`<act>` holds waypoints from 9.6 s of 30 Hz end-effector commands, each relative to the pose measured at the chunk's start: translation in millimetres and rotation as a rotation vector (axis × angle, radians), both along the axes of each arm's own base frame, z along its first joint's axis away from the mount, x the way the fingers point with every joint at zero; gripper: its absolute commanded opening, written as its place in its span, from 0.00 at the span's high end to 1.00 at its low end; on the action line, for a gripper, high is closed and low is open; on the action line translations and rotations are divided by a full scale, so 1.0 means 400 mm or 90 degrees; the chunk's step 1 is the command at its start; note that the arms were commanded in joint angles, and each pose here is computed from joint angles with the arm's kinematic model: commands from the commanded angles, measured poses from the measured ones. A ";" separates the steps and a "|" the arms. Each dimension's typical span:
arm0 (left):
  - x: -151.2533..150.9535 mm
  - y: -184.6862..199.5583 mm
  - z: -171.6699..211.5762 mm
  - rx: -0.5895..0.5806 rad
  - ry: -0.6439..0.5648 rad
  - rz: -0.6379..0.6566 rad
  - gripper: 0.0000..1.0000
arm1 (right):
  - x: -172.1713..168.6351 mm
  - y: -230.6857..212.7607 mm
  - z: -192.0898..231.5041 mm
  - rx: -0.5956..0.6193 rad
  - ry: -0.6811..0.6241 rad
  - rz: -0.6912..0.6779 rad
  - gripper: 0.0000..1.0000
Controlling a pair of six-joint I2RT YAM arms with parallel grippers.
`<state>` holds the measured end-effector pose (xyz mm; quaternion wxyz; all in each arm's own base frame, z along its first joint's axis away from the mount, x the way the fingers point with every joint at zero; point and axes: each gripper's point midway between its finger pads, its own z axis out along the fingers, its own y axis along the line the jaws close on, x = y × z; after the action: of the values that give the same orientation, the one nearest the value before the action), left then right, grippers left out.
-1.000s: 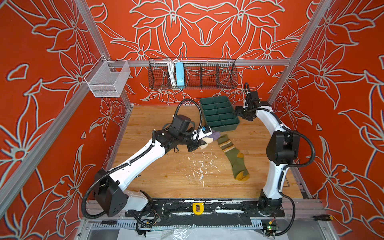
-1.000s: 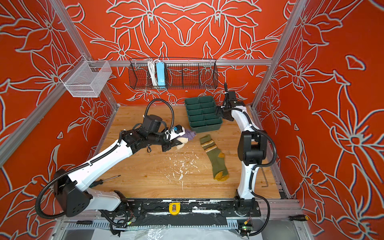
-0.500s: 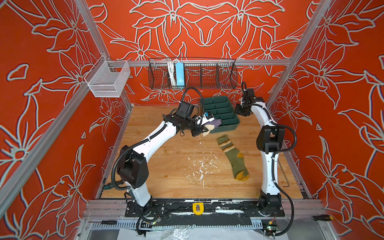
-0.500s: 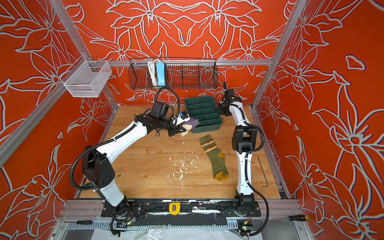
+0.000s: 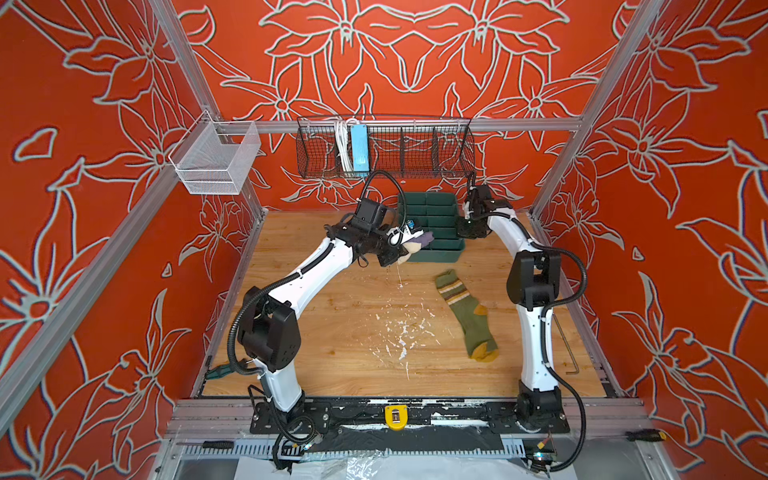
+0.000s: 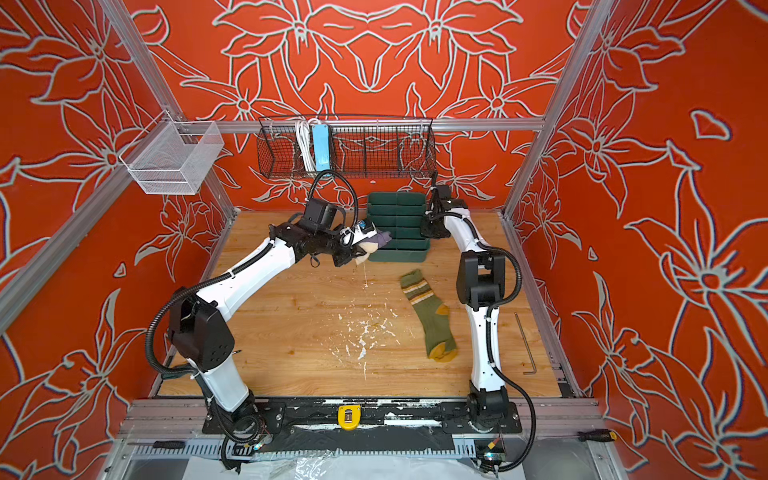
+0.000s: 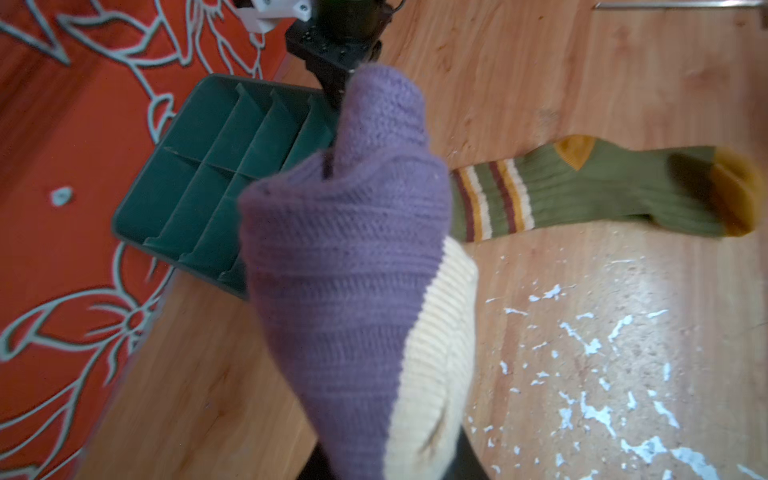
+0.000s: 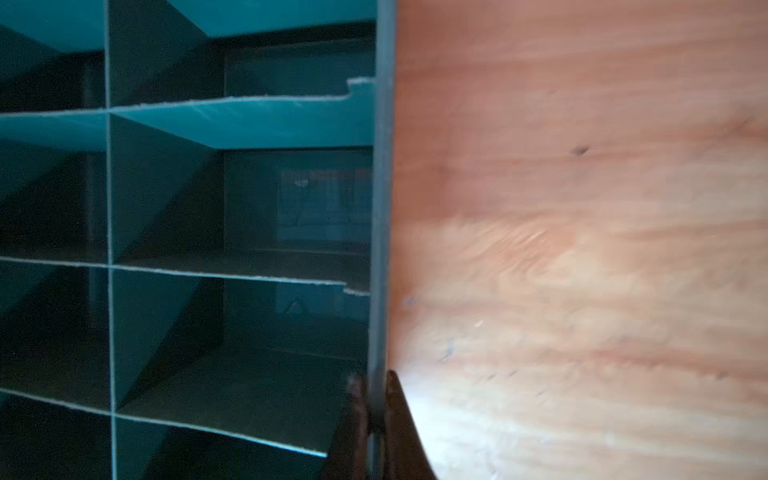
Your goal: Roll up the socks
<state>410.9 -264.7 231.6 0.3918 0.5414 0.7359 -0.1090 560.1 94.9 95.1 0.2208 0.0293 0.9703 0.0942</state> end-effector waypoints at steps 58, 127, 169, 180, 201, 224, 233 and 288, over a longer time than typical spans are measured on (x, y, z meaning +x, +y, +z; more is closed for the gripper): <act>-0.080 0.376 -0.335 0.382 -0.006 -0.042 1.00 | -0.584 0.232 0.178 0.149 -0.061 0.046 0.16; -0.049 0.339 -0.250 0.481 0.056 -0.077 0.06 | -0.578 0.171 0.193 0.206 -0.076 0.041 0.16; -0.183 0.247 -0.164 -0.381 0.422 0.980 0.20 | -0.661 0.175 0.165 0.180 -0.079 0.072 0.35; -0.110 0.290 -0.298 -0.283 0.334 1.082 0.18 | -0.655 0.177 0.147 0.168 -0.072 0.082 0.35; -0.016 0.262 -0.248 -0.141 0.291 0.924 0.02 | -0.619 0.197 0.169 0.167 -0.061 0.092 0.31; -0.198 0.323 0.126 -0.382 0.110 0.635 0.02 | -0.369 0.406 0.059 0.097 0.000 0.067 0.41; -0.234 0.269 0.012 -0.396 0.210 0.576 0.02 | -0.366 0.415 -0.020 0.012 0.028 0.001 0.78; -0.195 -0.310 -0.117 -0.283 0.355 0.318 0.02 | -0.814 -0.006 -0.025 0.218 -0.028 -0.197 0.08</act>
<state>328.9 -363.9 175.0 0.3037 0.1773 0.8964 -0.2699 237.3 91.6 95.0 0.2622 0.1718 0.9296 0.1940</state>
